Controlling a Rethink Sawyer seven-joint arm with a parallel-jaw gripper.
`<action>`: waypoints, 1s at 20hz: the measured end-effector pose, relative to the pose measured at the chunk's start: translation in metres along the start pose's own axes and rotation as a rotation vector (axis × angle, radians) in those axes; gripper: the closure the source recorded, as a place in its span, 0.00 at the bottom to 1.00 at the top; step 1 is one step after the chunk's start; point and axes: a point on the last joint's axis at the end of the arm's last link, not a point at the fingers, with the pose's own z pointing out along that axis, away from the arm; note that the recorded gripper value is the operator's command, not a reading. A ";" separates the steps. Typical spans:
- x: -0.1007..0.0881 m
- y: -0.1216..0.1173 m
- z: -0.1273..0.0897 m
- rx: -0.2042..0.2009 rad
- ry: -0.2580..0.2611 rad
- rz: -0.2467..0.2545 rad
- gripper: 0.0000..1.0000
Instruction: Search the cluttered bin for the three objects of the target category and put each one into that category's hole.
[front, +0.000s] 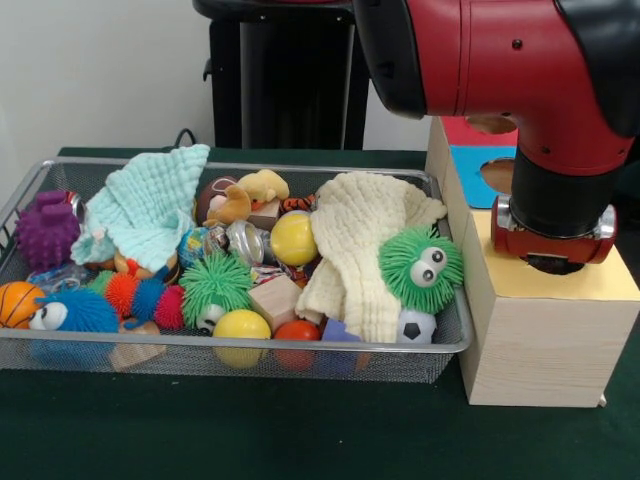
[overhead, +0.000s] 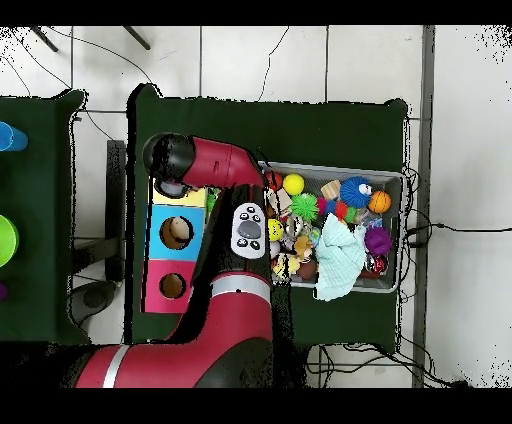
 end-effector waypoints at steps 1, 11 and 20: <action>0.000 0.000 0.000 0.000 0.000 0.000 0.00; 0.002 0.002 -0.001 -0.005 0.003 0.002 1.00; 0.003 0.002 -0.024 -0.012 -0.016 0.005 1.00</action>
